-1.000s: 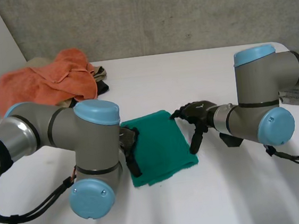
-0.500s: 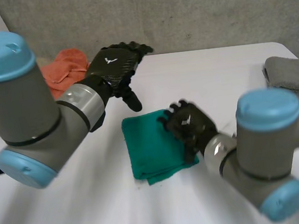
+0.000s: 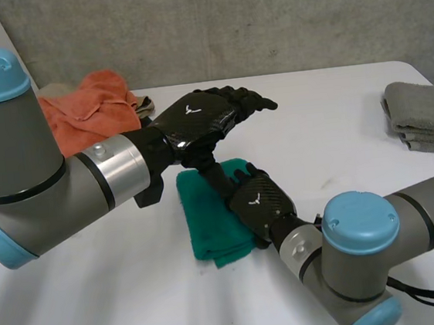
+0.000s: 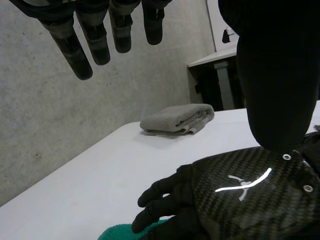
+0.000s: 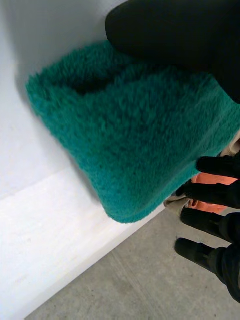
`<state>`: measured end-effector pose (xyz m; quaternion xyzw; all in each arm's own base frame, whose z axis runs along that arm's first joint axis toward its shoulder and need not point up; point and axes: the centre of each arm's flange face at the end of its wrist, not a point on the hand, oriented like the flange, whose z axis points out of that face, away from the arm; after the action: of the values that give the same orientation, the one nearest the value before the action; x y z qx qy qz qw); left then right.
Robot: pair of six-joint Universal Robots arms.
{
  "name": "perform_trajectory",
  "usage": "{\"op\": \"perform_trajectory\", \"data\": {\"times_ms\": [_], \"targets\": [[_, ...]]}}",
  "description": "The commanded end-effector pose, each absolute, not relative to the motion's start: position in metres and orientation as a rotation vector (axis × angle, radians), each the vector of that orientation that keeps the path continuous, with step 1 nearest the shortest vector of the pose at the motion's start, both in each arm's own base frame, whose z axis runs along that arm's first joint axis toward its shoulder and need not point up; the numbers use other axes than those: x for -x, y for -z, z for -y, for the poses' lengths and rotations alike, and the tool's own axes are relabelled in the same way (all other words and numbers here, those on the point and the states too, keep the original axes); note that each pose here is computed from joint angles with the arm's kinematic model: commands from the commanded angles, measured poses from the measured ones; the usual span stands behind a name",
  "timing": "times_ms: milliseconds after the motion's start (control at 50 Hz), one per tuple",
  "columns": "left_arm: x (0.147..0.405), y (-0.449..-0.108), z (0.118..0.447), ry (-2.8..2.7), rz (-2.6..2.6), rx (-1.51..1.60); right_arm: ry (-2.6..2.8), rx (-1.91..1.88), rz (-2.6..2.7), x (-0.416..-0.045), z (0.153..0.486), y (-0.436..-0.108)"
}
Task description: Fold the laundry.
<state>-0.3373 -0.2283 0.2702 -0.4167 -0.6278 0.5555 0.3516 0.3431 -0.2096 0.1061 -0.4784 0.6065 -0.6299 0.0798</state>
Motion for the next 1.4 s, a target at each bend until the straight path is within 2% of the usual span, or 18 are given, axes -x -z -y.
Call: {"op": "perform_trajectory", "data": {"times_ms": [20,220,280,360,380,460,520,600,660,760,860,920,940,1000,1080,1180,1280,1400], "targets": [[0.336,-0.27,0.231,-1.44,1.631,1.071,1.913,1.418,-1.775,-0.35,0.218,-0.112],[0.336,-0.27,0.231,-1.441,1.634,1.065,1.914,1.423,-1.701,-0.363,0.229,-0.111],[0.336,-0.272,0.232,-1.447,1.629,1.066,1.959,1.389,-1.678,-0.366,0.235,-0.123],[0.336,-0.278,0.232,-1.468,1.612,1.065,2.121,1.268,-1.607,-0.366,0.263,-0.167],[0.335,-0.28,0.233,-1.477,1.607,1.066,2.187,1.185,-1.589,-0.359,0.279,-0.188],[0.332,-0.297,0.233,-1.529,1.571,1.06,2.317,0.992,-1.559,-0.339,0.319,-0.231],[0.332,-0.309,0.233,-1.568,1.538,1.061,2.393,0.898,-1.548,-0.322,0.343,-0.253],[0.333,-0.319,0.233,-1.595,1.506,1.05,2.545,0.769,-1.568,-0.279,0.385,-0.278],[0.333,-0.327,0.232,-1.593,1.492,1.018,2.654,0.69,-1.616,-0.232,0.418,-0.288],[0.334,-0.327,0.232,-1.581,1.483,0.983,2.789,0.592,-1.694,-0.162,0.461,-0.286],[0.335,-0.321,0.232,-1.565,1.491,0.977,2.798,0.63,-1.805,-0.093,0.504,-0.23],[0.336,-0.315,0.232,-1.545,1.507,0.977,2.748,0.682,-1.864,-0.069,0.516,-0.197],[0.337,-0.314,0.232,-1.542,1.509,0.978,2.688,0.724,-1.91,-0.056,0.521,-0.171],[0.338,-0.31,0.231,-1.531,1.516,0.98,2.579,0.81,-1.979,-0.032,0.526,-0.126],[0.34,-0.302,0.232,-1.505,1.532,0.982,2.498,0.904,-2.024,-0.014,0.523,-0.095],[0.342,-0.3,0.231,-1.499,1.532,0.986,2.514,0.914,-2.048,0.002,0.523,-0.104],[0.342,-0.302,0.231,-1.503,1.527,0.985,2.577,0.863,-2.035,0.004,0.519,-0.148],[0.342,-0.304,0.228,-1.503,1.523,0.986,2.548,0.774,-2.053,0.005,0.505,-0.181]]}}
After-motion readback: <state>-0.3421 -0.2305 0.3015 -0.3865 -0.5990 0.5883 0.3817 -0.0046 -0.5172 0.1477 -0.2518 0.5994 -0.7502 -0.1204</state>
